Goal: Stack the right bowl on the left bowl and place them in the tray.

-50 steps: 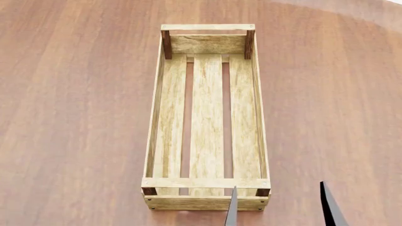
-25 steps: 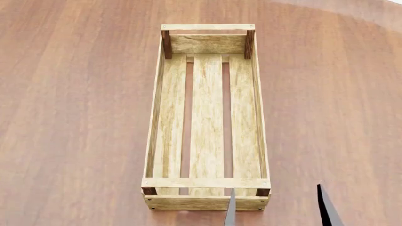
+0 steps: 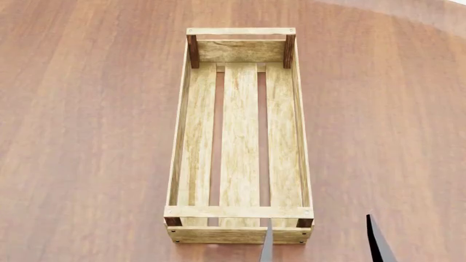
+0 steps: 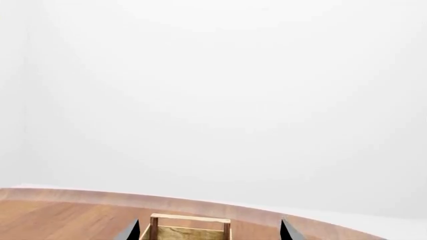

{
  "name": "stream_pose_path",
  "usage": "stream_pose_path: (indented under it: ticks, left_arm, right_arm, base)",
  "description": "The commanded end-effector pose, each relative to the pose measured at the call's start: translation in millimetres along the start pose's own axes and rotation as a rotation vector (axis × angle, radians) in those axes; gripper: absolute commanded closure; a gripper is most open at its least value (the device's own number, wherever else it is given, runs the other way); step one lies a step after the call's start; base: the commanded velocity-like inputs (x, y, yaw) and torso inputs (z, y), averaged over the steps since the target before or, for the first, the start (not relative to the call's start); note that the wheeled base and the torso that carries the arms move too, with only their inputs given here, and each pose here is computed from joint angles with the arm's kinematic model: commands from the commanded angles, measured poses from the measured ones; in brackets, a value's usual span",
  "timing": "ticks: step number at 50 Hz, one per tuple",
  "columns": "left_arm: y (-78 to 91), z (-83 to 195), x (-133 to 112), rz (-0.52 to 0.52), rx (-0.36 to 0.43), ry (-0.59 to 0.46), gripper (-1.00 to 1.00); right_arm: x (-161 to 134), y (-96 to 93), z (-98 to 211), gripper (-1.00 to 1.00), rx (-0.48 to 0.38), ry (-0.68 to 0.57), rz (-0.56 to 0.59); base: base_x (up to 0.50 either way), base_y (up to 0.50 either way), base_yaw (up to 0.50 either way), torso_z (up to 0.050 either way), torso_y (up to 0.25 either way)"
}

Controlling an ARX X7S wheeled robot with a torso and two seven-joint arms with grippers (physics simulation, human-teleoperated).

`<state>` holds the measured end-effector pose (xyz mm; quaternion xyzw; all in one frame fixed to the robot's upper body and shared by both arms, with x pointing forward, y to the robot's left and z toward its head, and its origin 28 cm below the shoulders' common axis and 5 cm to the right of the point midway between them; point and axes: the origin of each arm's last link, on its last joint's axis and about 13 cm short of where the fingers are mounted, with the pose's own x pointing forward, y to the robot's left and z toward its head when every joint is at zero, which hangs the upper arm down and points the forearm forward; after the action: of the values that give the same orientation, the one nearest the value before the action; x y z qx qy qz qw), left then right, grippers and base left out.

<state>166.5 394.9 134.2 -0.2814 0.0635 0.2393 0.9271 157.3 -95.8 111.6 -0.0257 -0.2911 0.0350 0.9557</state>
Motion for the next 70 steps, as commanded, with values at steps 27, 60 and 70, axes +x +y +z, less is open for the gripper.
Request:
stream_pose_path:
  ticks: [27, 60, 70]
  left_arm:
    - [10.6, -6.6, 8.8, 0.105, -0.081, 0.010, 1.00]
    - [30.4, -18.4, 25.3, 0.283, -0.134, 0.038, 1.00]
    - [30.0, -23.6, 28.3, 0.278, -0.125, 0.055, 1.00]
  right_arm:
    - [1.8, -1.2, -1.1, -1.00, -0.023, -0.009, -0.003]
    - [-0.1, -0.5, -4.3, -1.00, -0.022, 0.003, 0.001]
    - [0.0, -1.1, -4.7, -1.00, -0.023, 0.003, -0.001]
  base:
    - [0.00, 0.00, 0.00, 0.000, 0.000]
    - [0.00, 0.00, 0.00, 0.000, 0.000]
    - [0.00, 0.00, 0.00, 0.000, 0.000]
